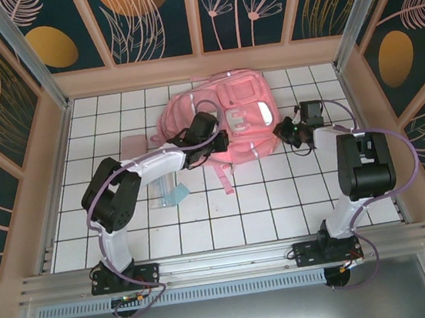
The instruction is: Pack the student bag
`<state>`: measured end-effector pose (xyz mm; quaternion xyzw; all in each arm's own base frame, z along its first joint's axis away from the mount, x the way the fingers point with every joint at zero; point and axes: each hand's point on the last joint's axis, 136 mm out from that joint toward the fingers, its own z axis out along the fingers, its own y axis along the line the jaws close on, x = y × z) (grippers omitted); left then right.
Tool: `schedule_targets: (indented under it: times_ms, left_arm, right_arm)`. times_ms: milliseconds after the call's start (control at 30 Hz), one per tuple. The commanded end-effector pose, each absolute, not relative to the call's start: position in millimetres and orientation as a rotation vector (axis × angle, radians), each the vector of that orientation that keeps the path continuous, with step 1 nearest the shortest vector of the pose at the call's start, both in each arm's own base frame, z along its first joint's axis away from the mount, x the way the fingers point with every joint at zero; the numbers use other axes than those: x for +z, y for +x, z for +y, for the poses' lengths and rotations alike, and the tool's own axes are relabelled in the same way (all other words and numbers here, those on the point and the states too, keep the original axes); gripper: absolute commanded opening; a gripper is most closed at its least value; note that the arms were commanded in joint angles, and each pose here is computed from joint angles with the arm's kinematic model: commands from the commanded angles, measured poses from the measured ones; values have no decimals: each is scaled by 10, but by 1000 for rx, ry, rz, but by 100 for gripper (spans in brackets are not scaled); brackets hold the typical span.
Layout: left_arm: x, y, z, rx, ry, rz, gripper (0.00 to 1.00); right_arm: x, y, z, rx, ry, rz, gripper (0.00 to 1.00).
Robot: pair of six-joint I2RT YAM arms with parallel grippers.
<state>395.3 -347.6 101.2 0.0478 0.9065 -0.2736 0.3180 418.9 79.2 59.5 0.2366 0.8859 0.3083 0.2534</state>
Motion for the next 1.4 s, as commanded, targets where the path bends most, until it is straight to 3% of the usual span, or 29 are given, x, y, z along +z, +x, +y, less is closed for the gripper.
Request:
schedule_targets:
  times_ms: [0, 100, 300, 600, 667, 767, 867, 1033, 1067, 1200, 1267, 1367]
  left_arm:
    - [1019, 4245, -2227, -438, -347, 2308, 0]
    - [1021, 4173, -1859, -488, -528, 2220, 0]
    - [1233, 4191, -1725, -484, -582, 2117, 0]
    - [1408, 4427, -2421, -728, -317, 2184, 0]
    - [1452, 4427, -2611, -721, -222, 2218, 8]
    - [1478, 4331, -2946, -706, -95, 2274, 28]
    - [1442, 4189, -3236, -747, -26, 2324, 40]
    - [1272, 3970, -3588, -739, 78, 2404, 43]
    - [1216, 3947, -3618, -749, 79, 2422, 44]
    - [1069, 3927, -3587, -734, 50, 2452, 45]
    - [1054, 3960, -3494, -687, 18, 2441, 51]
    - [1037, 4010, -3357, -669, -46, 2426, 58]
  right_arm:
    - [547, 4280, -146, 475, 883, 2280, 0]
    - [552, 4276, -243, 479, 914, 2260, 0]
    - [540, 4304, -217, 514, 928, 2254, 0]
    - [688, 4318, 2, 640, 893, 2243, 0]
    - [749, 4312, 105, 692, 881, 2237, 0]
    - [844, 4305, 319, 785, 859, 2223, 0]
    - [913, 4299, 499, 856, 851, 2208, 0]
    - [975, 4300, 650, 895, 819, 2211, 0]
    - [962, 4295, 643, 873, 804, 2231, 2]
    - [1004, 4168, 518, 710, 721, 2293, 33]
    - [1111, 4048, 436, 614, 667, 2304, 47]
    - [1304, 3893, 487, 580, 549, 2311, 55]
